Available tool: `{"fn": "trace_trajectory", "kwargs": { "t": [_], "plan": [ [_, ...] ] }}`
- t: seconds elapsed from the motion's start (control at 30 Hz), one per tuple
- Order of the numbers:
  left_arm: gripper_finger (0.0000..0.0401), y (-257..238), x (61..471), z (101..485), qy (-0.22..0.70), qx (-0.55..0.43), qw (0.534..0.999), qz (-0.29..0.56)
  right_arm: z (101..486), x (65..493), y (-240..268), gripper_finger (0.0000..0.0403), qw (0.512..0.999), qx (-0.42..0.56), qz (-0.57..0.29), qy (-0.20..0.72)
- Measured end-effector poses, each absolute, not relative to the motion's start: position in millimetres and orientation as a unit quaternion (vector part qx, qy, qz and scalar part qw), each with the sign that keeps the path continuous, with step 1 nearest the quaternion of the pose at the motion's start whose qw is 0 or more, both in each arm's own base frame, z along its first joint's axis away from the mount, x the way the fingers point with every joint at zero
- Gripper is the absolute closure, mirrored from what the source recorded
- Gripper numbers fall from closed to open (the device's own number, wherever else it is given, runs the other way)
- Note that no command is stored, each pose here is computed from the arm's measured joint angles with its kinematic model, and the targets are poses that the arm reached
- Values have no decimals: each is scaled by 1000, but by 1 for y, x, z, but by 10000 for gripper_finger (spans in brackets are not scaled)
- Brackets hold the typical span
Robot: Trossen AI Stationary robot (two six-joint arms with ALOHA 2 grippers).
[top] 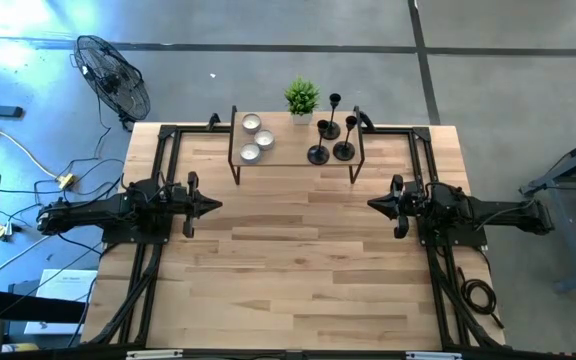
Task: Pick & Place candle stick holders
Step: Return to Home Position
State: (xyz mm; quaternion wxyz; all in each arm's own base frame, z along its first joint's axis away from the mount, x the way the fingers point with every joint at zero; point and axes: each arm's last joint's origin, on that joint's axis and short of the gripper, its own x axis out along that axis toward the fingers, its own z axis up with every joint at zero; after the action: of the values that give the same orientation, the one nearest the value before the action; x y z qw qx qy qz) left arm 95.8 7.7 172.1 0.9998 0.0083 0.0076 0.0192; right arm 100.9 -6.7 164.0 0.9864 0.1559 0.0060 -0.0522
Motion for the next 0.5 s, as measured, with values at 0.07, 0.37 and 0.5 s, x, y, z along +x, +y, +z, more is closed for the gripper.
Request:
{"fn": "trace_trajectory", "kwargs": {
  "t": [0.07,0.37,0.5],
  "plan": [
    [401,8,96,172,7,8,1000,19,164,101,-7,396,986,156,-52,6],
    [401,8,96,172,7,8,1000,19,164,101,-7,399,986,156,-52,6],
    [401,8,96,172,7,8,1000,19,164,101,-7,400,986,156,-52,6]
  ]
}}
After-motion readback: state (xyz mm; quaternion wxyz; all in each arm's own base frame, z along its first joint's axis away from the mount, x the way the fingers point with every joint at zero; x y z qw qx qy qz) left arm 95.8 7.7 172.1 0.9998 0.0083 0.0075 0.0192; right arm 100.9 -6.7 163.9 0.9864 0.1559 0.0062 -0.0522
